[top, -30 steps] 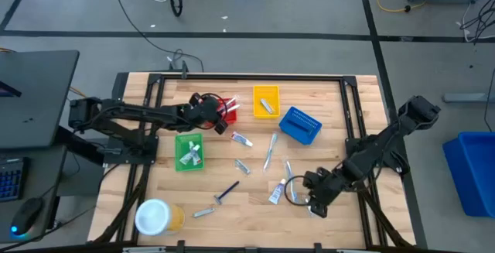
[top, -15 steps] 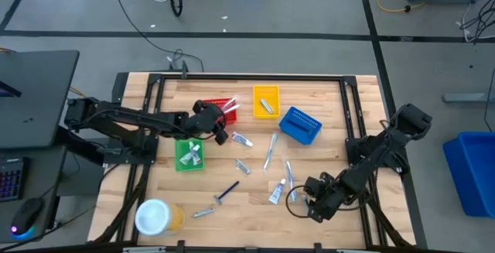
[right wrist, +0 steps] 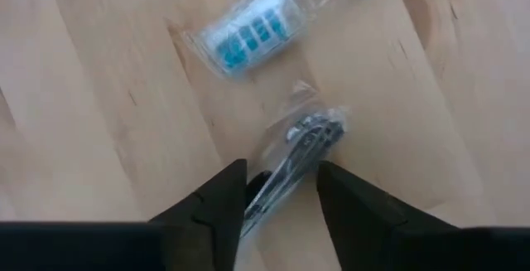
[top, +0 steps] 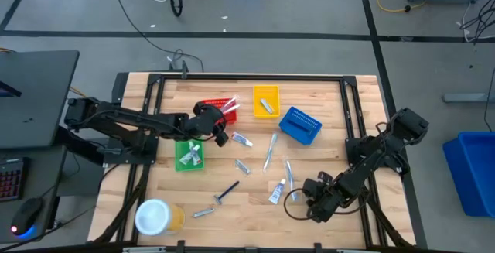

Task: Pick & Place Travel size toiletries
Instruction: Put the silver nail cutter into the yellow bin

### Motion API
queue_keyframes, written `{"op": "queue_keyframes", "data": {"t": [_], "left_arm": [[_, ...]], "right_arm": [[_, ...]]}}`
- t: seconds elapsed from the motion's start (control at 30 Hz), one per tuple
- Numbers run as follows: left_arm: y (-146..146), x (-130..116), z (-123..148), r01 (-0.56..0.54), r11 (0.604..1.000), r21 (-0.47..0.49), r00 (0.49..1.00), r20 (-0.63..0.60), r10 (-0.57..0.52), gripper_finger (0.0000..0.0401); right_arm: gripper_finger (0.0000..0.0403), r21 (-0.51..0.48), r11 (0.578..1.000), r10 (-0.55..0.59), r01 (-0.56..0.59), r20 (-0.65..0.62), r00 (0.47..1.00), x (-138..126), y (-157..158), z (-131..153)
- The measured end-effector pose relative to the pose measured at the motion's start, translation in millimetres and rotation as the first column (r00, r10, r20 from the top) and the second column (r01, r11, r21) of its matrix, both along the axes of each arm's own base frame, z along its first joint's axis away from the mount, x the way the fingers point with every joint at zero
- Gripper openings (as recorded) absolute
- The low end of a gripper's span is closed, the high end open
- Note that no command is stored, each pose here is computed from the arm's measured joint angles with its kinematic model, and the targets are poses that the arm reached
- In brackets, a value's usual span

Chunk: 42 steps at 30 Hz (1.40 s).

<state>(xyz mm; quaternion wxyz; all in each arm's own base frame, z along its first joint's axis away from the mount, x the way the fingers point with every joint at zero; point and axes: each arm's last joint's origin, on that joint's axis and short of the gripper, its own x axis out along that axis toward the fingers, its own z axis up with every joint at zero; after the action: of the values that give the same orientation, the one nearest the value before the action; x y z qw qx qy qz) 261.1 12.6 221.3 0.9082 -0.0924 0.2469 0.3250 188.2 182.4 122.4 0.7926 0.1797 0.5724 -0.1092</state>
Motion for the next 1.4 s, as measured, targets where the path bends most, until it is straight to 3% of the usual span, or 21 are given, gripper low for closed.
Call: {"op": "queue_keyframes", "data": {"t": [0.3,0.53,0.7,0.8,0.9,1.0,1.2,1.4], "left_arm": [[0.1,0.1,-0.2,0.001,1.0,0.002,1.0,-0.002,-0.001,0.0118],[0.2,0.1,-0.3,0.001,1.0,0.002,1.0,-0.002,-0.001,0.0118],[0.2,0.2,-0.1,0.001,1.0,0.002,1.0,0.0,-0.001,0.0118],[0.2,0.8,0.7,0.001,1.0,0.002,1.0,0.011,-0.001,0.0118],[0.1,2.4,2.8,0.003,1.0,-0.001,0.999,0.041,-0.003,0.0118],[0.1,3.4,4.0,0.004,1.0,0.001,0.998,0.056,-0.004,0.0118],[0.0,3.5,4.2,0.005,1.0,0.0,0.998,0.058,-0.005,0.0118],[-0.1,3.4,4.1,0.006,1.0,0.0,0.998,0.056,-0.006,0.0118]], "right_arm": [[0.0072,-0.025,0.999,0.044,-0.043,0.012,0.999,-0.1,-1.5,0.9],[0.0051,-0.089,0.994,0.079,-0.067,0.143,0.987,-1.5,-11.0,27.3],[0.0048,-0.215,0.974,0.119,-0.07,0.226,0.967,-1.1,-32.0,51.4],[0.0048,-0.382,0.924,0.157,-0.031,0.303,0.94,5.3,-50.6,65.5],[0.0047,-0.55,0.835,0.225,-0.006,0.332,0.916,18.7,-71.4,77.6],[0.0049,-0.636,0.772,0.275,0.01,0.348,0.897,41.8,-95.1,86.9],[0.005,-0.591,0.779,0.191,0.21,0.542,0.818,84.6,-158.5,104.8],[0.005,-0.52,0.774,0.033,0.363,0.605,0.796,96.0,-227.5,98.9]]}}
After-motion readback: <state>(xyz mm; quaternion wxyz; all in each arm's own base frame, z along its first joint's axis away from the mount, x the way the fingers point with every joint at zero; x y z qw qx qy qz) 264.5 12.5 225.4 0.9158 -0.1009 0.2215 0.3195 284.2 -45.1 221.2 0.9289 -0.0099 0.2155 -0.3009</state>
